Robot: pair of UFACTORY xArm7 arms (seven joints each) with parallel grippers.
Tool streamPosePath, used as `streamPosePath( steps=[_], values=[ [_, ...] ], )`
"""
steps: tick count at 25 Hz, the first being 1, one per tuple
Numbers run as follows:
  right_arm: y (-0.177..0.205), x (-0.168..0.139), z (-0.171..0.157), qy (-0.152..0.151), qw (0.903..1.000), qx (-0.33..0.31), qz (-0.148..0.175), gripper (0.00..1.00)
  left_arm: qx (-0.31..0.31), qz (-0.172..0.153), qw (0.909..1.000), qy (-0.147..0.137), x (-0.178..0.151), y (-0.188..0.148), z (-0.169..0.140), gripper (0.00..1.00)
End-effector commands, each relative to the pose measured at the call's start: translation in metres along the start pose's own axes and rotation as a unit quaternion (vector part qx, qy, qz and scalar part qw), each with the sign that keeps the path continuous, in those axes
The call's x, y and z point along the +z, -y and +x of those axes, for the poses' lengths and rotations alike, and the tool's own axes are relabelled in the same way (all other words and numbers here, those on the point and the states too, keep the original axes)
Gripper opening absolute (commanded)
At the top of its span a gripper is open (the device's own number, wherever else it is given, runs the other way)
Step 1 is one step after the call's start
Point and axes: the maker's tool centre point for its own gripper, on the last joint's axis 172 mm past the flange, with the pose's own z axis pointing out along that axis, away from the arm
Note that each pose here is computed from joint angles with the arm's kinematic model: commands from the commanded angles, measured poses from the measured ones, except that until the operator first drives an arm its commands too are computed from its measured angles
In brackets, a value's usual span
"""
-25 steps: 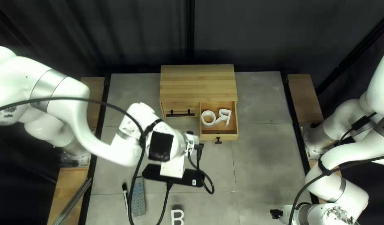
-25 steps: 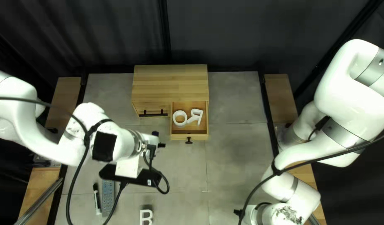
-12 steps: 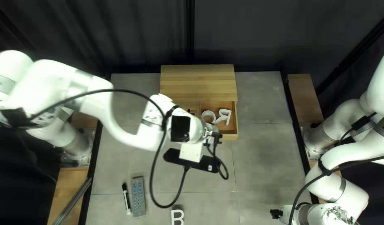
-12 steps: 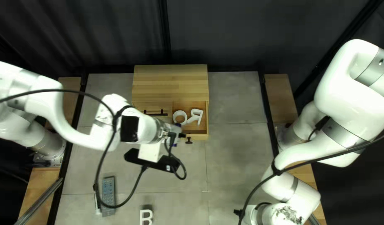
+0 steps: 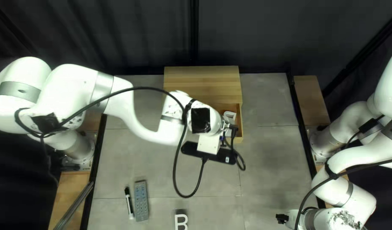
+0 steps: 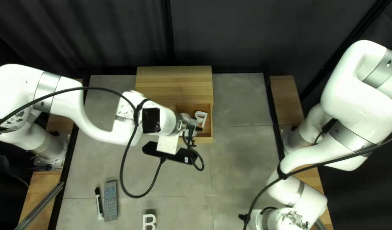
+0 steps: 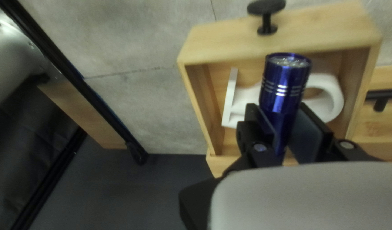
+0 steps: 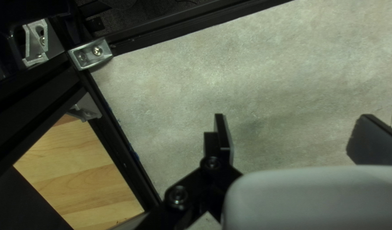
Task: Open drawers and place objects into drawer and close
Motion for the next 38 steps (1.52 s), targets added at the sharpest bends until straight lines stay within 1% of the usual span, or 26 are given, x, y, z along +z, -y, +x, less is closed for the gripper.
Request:
streamPosePath(
  steps=[1,7,12,13,14,16,17,18,19,21,25,31,33,38],
  values=[
    [0.000,0.000,0.000,0.000,1.0000,0.000,0.000,1.00,-0.013,-0.011,0.9998,0.005,0.009,-0.002,-0.005,0.00],
    [0.000,0.000,0.000,0.000,1.0000,0.000,0.000,1.00,-0.025,-0.009,0.9997,-0.001,0.020,-0.004,0.006,0.00],
    [0.000,0.000,0.000,0.000,1.0000,0.000,0.000,1.00,-0.032,-0.011,0.9994,-0.006,0.026,-0.008,0.004,0.01],
    [0.000,0.000,0.000,0.000,1.0000,0.000,0.000,1.00,-0.034,-0.012,0.9993,-0.007,0.027,-0.009,0.003,0.02],
    [0.000,0.000,0.000,0.000,1.0000,0.000,0.000,1.00,-0.037,-0.013,0.9992,-0.008,0.028,-0.010,0.002,0.08],
    [0.000,0.000,0.000,0.000,1.0000,0.000,0.000,1.00,-0.040,-0.014,0.9990,-0.009,0.030,-0.011,0.001,0.11],
    [0.000,0.000,0.000,0.000,1.0000,0.000,0.000,1.00,-0.044,-0.015,0.9989,-0.010,0.032,-0.011,0.000,0.32],
    [0.000,0.000,0.000,0.000,1.0000,0.000,0.000,1.00,-0.047,-0.016,0.9987,-0.011,0.034,-0.011,-0.001,0.75],
    [0.000,0.000,0.000,0.000,1.0000,0.000,0.000,1.00,-0.050,-0.017,0.9985,-0.012,0.035,-0.012,-0.001,0.93],
    [0.000,0.000,0.000,0.000,1.0000,0.000,0.000,1.00,-0.056,-0.020,0.9981,-0.014,0.036,-0.013,-0.003,1.00],
    [0.000,0.000,0.000,0.000,1.0000,0.000,0.000,1.00,-0.071,-0.020,0.9971,-0.019,0.032,-0.016,-0.007,1.00],
    [0.000,0.000,0.000,0.000,1.0000,0.000,0.000,1.00,-0.072,-0.020,0.9971,-0.013,0.004,-0.016,-0.005,1.00],
    [0.000,0.000,0.000,0.000,1.0000,0.000,0.000,1.00,-0.069,-0.022,0.9973,-0.012,-0.004,-0.017,-0.001,1.00],
    [0.000,0.000,0.000,0.000,1.0000,0.000,0.000,1.00,-0.058,-0.025,0.9977,-0.023,-0.026,-0.027,0.023,1.00]
  ],
)
